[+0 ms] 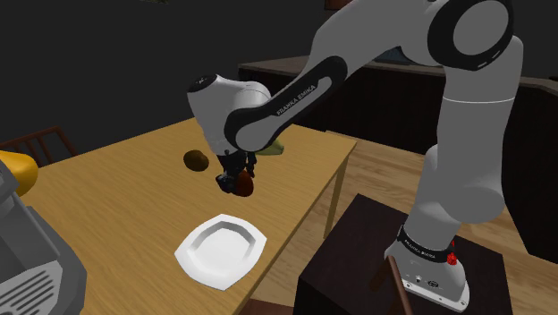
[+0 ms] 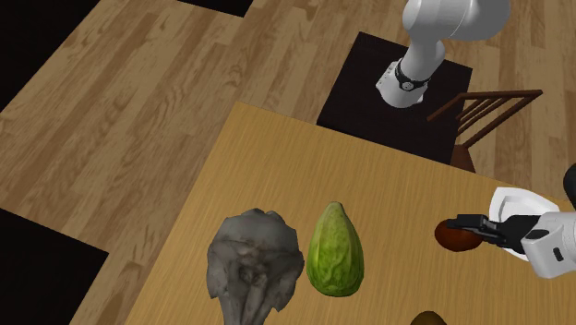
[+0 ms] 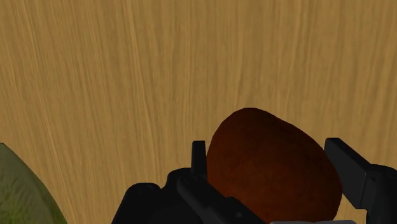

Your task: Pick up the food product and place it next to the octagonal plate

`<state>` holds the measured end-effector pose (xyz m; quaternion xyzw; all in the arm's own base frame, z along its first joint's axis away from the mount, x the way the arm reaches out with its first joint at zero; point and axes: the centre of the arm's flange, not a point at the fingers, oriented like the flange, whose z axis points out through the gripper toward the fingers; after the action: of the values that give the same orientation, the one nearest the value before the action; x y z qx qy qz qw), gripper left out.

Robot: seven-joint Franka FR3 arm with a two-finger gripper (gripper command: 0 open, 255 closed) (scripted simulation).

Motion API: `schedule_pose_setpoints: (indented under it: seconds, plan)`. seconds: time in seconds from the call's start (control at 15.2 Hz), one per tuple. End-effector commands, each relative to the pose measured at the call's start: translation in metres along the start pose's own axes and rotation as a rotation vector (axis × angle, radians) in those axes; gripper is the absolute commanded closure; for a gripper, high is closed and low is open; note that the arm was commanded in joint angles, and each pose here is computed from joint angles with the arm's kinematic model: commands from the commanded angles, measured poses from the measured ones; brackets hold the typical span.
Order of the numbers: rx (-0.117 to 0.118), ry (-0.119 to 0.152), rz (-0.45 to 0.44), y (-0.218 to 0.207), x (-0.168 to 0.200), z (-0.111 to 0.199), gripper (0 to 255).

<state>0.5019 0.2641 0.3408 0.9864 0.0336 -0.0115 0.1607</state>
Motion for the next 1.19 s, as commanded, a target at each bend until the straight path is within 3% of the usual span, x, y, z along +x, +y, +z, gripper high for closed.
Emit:
schedule_pose_setpoints:
  seconds: [0.0,0.33,0.59,1.12]
  plan:
    - [-0.003,-0.012,-0.004,-0.002,-0.002,0.006,0]
    - [-0.003,-0.012,-0.004,-0.002,-0.002,0.006,0]
    - [-0.003,-0.012,-0.004,-0.002,-0.001,-0.044,0]
    - [-0.003,-0.012,-0.004,-0.002,-0.001,-0.044,0]
